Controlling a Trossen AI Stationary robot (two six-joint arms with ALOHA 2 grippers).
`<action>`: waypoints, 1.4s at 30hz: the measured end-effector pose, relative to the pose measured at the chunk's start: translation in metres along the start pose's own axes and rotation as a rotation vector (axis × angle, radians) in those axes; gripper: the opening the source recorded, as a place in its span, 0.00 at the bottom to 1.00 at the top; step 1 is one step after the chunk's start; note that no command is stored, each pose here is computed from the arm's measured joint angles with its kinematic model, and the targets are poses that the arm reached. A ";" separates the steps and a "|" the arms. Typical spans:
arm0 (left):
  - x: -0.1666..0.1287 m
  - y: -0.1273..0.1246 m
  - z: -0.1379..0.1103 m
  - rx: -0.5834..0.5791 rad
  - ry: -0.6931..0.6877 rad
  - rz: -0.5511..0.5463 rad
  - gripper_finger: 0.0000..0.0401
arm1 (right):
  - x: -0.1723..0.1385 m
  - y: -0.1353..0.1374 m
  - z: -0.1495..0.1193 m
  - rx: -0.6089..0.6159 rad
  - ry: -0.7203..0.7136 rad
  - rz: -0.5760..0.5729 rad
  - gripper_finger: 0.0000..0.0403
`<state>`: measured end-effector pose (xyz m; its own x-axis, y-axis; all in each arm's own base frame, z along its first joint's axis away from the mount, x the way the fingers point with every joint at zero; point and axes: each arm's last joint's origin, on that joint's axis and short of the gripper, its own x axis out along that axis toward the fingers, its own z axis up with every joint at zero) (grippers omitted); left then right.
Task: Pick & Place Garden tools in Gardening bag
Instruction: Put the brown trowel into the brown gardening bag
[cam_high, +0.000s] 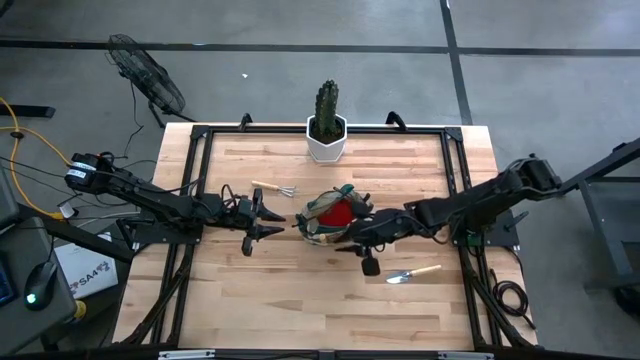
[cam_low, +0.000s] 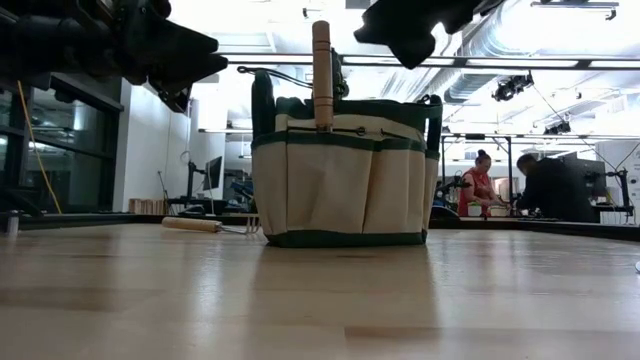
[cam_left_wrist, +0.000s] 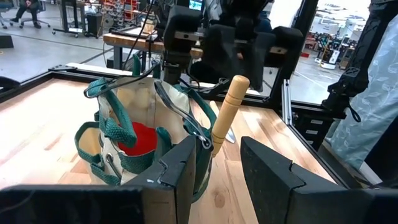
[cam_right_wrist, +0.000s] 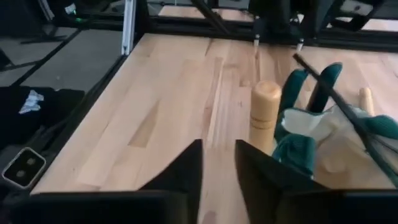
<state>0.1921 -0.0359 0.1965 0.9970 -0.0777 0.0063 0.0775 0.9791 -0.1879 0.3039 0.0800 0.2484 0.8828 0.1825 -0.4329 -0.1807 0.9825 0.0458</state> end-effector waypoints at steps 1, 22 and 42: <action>0.000 0.000 0.000 0.000 0.000 0.000 0.31 | 0.000 0.000 0.000 0.000 0.000 -0.004 0.27; 0.000 0.000 -0.001 0.008 0.006 0.000 0.31 | 0.021 -0.007 0.002 -0.037 -0.121 -0.085 0.60; 0.000 0.000 -0.001 0.008 0.005 0.011 0.31 | 0.036 -0.014 -0.005 -0.039 -0.135 -0.081 0.51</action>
<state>0.1921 -0.0357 0.1958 0.9977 -0.0679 -0.0005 0.0667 0.9814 -0.1800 0.3366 0.0724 0.2278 0.9449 0.1088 -0.3088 -0.1208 0.9925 -0.0201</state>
